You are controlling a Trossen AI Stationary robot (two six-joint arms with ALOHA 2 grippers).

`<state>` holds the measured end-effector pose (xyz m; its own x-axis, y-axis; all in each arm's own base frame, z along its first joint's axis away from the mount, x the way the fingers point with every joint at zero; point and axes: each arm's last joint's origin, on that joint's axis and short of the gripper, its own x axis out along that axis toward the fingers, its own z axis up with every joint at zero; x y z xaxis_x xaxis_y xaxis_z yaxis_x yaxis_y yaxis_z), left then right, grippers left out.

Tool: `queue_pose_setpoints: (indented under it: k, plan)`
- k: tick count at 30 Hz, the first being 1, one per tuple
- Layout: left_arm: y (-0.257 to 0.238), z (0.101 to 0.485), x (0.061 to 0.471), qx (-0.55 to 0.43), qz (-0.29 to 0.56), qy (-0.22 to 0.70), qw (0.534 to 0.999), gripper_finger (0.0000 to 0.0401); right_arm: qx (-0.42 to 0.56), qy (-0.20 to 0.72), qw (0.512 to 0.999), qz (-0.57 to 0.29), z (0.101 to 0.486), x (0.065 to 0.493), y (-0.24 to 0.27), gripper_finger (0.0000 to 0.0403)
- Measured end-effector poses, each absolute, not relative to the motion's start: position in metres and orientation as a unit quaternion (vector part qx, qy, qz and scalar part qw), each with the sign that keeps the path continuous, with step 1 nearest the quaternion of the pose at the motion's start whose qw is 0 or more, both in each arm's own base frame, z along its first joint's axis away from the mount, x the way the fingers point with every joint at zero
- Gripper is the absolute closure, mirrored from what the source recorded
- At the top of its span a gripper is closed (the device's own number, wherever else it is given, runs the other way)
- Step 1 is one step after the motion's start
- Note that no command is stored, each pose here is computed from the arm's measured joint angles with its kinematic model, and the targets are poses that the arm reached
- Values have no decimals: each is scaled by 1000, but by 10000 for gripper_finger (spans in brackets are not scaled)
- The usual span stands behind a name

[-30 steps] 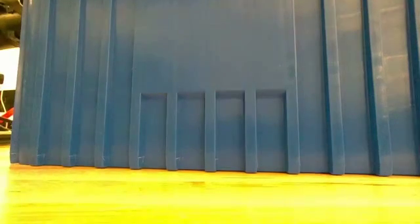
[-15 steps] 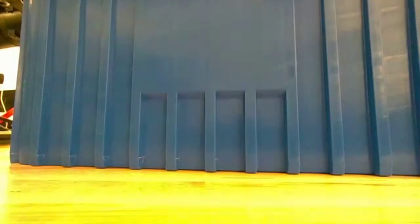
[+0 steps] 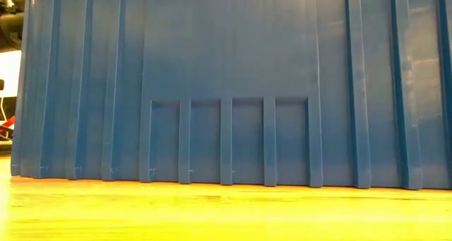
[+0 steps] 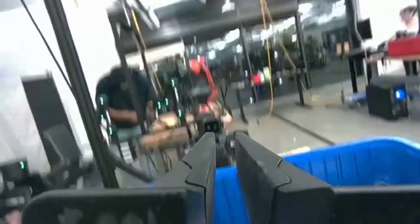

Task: Pick and place slides into bin
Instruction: Return to Home Position

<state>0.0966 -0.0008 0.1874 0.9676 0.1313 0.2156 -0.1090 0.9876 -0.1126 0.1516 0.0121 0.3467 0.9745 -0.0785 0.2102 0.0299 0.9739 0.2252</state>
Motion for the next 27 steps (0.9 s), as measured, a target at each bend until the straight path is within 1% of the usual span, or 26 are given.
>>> queue_pose_setpoints:
  k: [4,8,15,27]
  plan:
    - [-1,187,97,-49,62,-112,991,401,120,-165,978,-41,328,139,11,351]
    - [-1,188,97,-46,63,-113,990,401,120,-166,978,-41,305,135,10,351]
    - [0,188,97,-47,72,-112,990,401,118,-177,976,-48,281,121,8,351]
    - [1,187,97,-48,84,-111,989,401,78,-242,966,-55,243,85,3,351]
